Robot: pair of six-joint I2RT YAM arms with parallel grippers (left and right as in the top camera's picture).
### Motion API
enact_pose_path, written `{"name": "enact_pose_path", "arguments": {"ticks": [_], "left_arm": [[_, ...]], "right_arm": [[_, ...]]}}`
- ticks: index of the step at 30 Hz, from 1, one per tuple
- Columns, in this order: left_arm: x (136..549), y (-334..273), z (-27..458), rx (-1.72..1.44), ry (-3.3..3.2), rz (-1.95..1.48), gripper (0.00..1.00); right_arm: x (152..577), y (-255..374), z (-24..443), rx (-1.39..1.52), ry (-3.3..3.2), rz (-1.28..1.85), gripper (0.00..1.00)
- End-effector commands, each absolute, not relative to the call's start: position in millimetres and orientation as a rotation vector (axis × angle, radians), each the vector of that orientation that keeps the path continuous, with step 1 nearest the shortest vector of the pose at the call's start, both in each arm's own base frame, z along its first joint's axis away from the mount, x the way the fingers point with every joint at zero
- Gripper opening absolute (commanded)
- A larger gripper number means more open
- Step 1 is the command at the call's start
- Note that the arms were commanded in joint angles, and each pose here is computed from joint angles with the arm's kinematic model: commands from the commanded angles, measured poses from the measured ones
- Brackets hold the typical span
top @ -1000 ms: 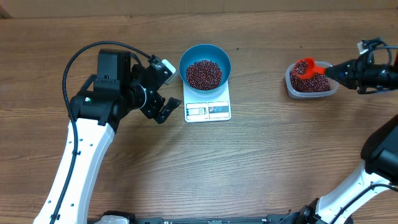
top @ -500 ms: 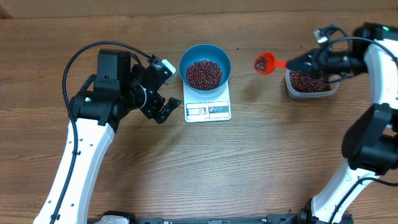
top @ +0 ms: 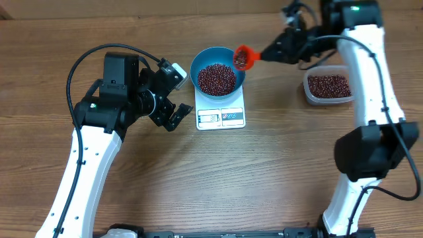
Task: Scoop item into bowl and weigh 150g on scale
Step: 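Carry the filled scoop left and tilt it over the bowl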
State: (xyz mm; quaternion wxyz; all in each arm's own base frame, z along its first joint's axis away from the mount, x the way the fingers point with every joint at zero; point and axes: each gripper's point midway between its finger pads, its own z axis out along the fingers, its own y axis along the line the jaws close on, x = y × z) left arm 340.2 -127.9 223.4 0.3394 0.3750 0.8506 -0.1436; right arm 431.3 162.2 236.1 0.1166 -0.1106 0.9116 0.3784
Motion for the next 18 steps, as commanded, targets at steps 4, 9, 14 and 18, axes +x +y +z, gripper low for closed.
{"name": "enact_pose_path", "arguments": {"ticks": [4,9,14,18], "left_arm": [[344.4,-127.9,230.6,0.983,2.189,-0.365,1.00],[344.4,-127.9,230.6,0.983,2.189,-0.365,0.99],[344.4,-127.9,230.6,0.983,2.189,-0.365,1.00],[344.4,-127.9,230.6,0.983,2.189,-0.365,1.00]], "right_arm": [[437.4,181.1,217.6,-0.286,2.776,0.648,0.04],[435.3,193.5,207.2,-0.344,2.771,0.276,0.04],[436.7,200.1,209.9,-0.379,2.692,-0.032,0.04],[437.1,210.5,215.7,-0.412,2.626,-0.143,0.04]]}}
